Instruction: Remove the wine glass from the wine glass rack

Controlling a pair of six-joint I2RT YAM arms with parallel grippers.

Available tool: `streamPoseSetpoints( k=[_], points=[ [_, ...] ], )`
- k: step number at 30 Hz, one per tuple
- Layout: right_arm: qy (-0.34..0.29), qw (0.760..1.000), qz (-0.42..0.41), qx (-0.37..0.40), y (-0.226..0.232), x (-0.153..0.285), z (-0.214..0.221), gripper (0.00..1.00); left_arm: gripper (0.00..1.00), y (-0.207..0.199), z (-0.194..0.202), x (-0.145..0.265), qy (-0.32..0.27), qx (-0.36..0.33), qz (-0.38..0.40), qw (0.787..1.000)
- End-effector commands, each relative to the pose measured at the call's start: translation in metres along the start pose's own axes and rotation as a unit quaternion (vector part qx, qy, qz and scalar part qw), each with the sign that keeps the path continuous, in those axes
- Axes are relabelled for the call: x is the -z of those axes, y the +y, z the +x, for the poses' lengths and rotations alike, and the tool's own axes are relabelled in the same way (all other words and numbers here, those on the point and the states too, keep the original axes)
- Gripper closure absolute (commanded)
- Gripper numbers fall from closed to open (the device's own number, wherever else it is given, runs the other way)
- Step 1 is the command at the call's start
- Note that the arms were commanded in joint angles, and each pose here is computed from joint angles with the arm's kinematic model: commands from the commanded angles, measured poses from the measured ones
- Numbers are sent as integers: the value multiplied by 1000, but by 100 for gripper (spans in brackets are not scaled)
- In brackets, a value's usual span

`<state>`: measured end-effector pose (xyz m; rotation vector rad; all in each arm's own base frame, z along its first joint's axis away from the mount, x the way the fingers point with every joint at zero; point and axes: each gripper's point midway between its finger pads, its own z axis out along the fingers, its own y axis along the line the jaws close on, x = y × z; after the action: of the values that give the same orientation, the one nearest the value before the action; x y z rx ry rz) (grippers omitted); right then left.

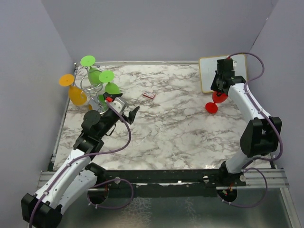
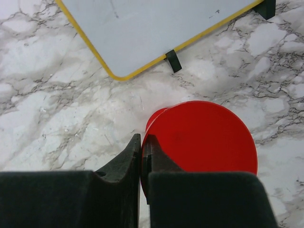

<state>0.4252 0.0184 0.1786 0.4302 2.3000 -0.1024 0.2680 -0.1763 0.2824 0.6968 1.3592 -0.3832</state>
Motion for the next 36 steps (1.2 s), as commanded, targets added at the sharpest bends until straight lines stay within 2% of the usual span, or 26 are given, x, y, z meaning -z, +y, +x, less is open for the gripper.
streamPoseSetpoints(
  k=[1, 7, 13, 17, 24, 29, 36],
  points=[
    [-24, 999, 19, -29, -6, -16, -24, 99, 1, 21, -11, 5, -11, 51, -62, 997],
    [-21, 998, 49, -22, -20, -27, -17, 99, 1, 27, -20, 24, -50, 6, -86, 995],
    [-25, 999, 47, -10, -21, -30, -12, 98, 1, 33, -21, 26, -48, -1, -101, 994],
    [-18, 999, 41, 1, -20, -32, -9, 92, 1, 32, -20, 27, -42, -8, -98, 994],
    [-25, 1000, -2, 14, -7, -24, -14, 87, 1, 34, -19, 28, -38, -11, -102, 994],
    [-36, 999, -11, 17, -6, -16, -20, 70, 1, 34, -19, 29, -38, -11, -104, 994],
    [-70, 997, -27, 14, -5, 11, -39, 63, 1, 34, -18, 29, -36, -11, -104, 994]
  ],
)
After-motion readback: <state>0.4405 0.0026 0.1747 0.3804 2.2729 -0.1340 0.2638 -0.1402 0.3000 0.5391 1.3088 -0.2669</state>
